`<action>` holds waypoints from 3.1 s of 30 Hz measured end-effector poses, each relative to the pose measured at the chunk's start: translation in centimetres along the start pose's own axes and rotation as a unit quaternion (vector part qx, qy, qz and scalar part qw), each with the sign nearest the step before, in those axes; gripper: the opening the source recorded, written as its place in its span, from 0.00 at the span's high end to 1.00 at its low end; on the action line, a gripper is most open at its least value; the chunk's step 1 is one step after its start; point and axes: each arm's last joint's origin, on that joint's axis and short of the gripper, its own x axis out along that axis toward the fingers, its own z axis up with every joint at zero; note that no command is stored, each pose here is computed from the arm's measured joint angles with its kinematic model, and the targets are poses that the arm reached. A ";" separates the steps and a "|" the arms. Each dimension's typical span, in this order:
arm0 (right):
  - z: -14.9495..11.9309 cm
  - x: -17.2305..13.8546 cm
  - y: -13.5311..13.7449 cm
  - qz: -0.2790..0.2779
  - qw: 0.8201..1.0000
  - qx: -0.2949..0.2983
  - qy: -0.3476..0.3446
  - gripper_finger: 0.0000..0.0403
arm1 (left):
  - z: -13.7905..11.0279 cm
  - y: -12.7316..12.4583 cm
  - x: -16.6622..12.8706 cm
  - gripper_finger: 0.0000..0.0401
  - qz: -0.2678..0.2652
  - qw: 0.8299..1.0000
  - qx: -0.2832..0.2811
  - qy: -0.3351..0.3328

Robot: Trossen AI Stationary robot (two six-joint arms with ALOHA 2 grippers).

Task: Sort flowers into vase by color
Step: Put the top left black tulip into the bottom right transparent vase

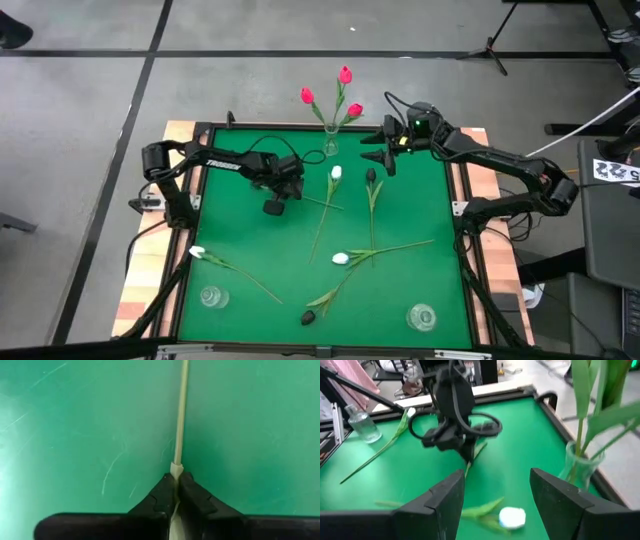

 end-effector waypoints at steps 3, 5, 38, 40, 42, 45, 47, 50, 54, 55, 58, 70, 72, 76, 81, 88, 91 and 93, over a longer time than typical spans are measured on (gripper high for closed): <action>-0.1 -0.6 0.5 0.003 1.000 0.011 0.016 0.44 | 0.2 -0.6 -0.8 0.98 0.019 0.999 0.025 0.014; -0.2 -1.0 0.8 0.004 1.000 0.017 0.025 0.44 | 0.8 -0.6 -1.6 0.99 0.026 0.999 0.039 0.014; 5.2 3.9 7.8 0.001 0.984 -0.062 0.170 0.44 | 10.0 0.7 -11.4 0.96 0.262 0.905 0.334 0.029; 5.2 4.2 7.7 0.006 0.983 -0.060 0.172 0.44 | 10.4 0.5 -11.6 0.96 0.286 0.892 0.348 0.034; 5.3 4.3 7.6 0.005 0.984 -0.053 0.169 0.44 | 10.8 0.4 -11.8 0.96 0.309 0.878 0.362 0.045; 5.4 4.3 7.5 -0.002 0.986 -0.040 0.163 0.44 | 11.4 0.3 -12.2 0.96 0.343 0.856 0.384 0.053; 5.5 4.4 7.6 -0.003 0.986 -0.037 0.161 0.44 | 11.9 0.2 -12.5 0.96 0.363 0.840 0.400 0.053; 5.3 4.6 7.5 -0.006 0.986 -0.029 0.164 0.44 | 12.8 -0.2 -13.1 0.96 0.393 0.814 0.424 0.042; 5.2 4.7 7.4 -0.019 0.985 -0.025 0.168 0.44 | 13.9 -0.9 -14.0 0.96 0.429 0.792 0.436 0.008; 5.2 4.7 7.4 -0.023 0.985 -0.024 0.169 0.44 | 14.1 -1.0 -14.1 0.96 0.434 0.786 0.439 0.003; 5.1 4.8 7.3 -0.034 0.984 -0.018 0.172 0.44 | 14.5 -1.2 -14.4 0.96 0.448 0.772 0.451 -0.004; 5.0 4.8 7.3 -0.037 0.983 -0.012 0.177 0.70 | 14.6 -1.3 -14.4 0.96 0.445 0.771 0.456 -0.010; 5.0 4.7 7.3 -0.036 0.983 -0.011 0.178 0.82 | 14.6 -1.3 -14.4 0.96 0.445 0.771 0.456 -0.010; 5.0 4.7 7.3 -0.032 0.983 -0.012 0.181 0.97 | 14.6 -1.4 -14.5 0.96 0.443 0.770 0.458 -0.015; 4.9 4.7 7.4 -0.029 0.983 0.002 0.183 0.98 | 14.6 -1.4 -14.4 0.93 0.437 0.784 0.439 -0.043; 5.2 4.8 7.2 -0.058 0.984 -0.006 0.168 0.99 | 15.0 -2.3 -14.6 0.80 0.411 0.811 0.399 -0.120; 5.6 4.9 7.0 -0.081 0.986 -0.005 0.148 0.99 | 15.0 -2.7 -15.4 0.73 0.402 0.827 0.358 -0.161; 6.0 4.8 6.9 -0.101 0.986 -0.011 0.132 0.99 | 14.8 -2.8 -16.2 0.69 0.398 0.842 0.310 -0.190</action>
